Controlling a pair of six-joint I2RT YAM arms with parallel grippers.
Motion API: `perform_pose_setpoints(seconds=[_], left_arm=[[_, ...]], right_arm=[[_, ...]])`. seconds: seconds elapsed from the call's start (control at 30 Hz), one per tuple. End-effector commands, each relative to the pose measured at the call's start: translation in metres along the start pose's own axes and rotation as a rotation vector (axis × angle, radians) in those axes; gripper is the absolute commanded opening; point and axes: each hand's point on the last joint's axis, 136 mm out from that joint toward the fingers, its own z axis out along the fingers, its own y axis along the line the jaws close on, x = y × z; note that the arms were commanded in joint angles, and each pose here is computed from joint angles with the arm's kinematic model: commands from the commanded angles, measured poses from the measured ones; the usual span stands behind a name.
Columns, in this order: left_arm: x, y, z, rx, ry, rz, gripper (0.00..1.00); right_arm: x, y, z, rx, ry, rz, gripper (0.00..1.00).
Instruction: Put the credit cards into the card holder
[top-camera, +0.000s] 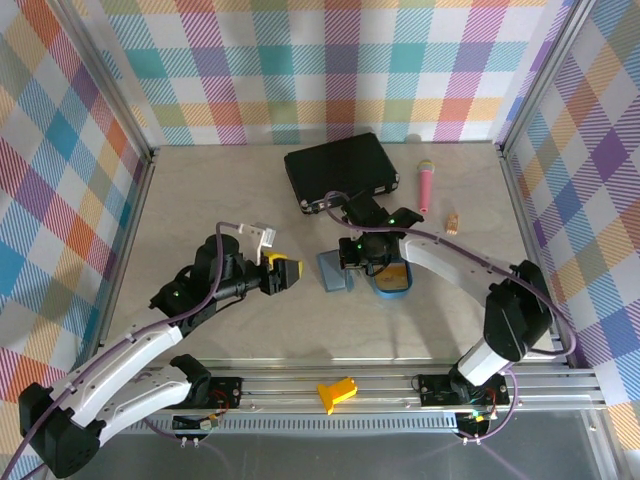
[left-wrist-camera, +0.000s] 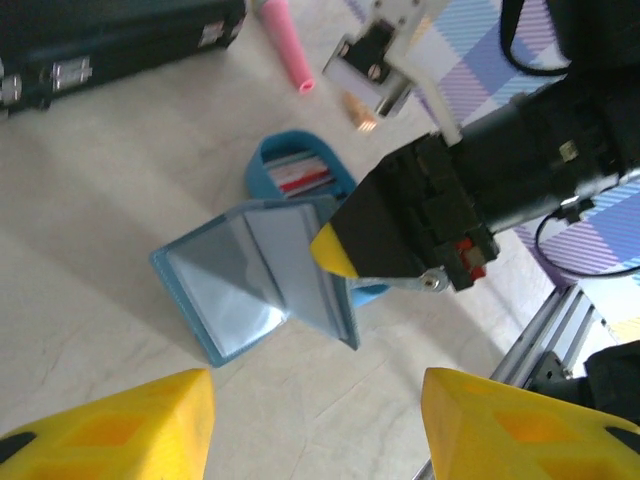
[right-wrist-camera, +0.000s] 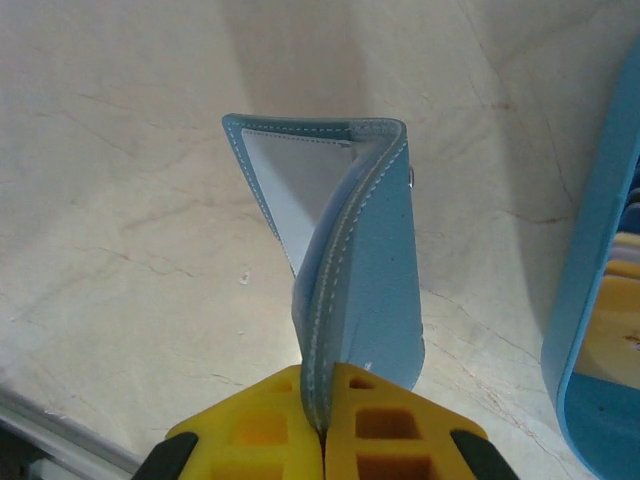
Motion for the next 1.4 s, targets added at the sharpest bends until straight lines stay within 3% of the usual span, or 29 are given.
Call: perform_pose_setpoints(seconds=[0.0, 0.53, 0.9, 1.13, 1.37], left_arm=[[0.020, 0.010, 0.011, 0.010, 0.042, -0.077, 0.54], [0.058, 0.028, 0.033, 0.028, 0.084, -0.213, 0.47], [0.062, 0.038, 0.044, -0.011, 0.097, -0.252, 0.46], [0.069, 0.049, 0.053, -0.044, 0.105, -0.284, 0.44], [0.075, 0.054, 0.066, -0.048, 0.130, -0.304, 0.42]], right_arm=[[0.000, 0.019, -0.001, -0.084, 0.026, 0.023, 0.00], [0.002, 0.032, 0.012, -0.205, 0.093, 0.074, 0.00], [0.008, 0.014, 0.017, -0.107, 0.110, 0.094, 0.00], [0.007, 0.025, 0.025, -0.328, 0.150, 0.173, 0.00], [0.002, 0.027, 0.023, -0.443, 0.167, 0.215, 0.00]])
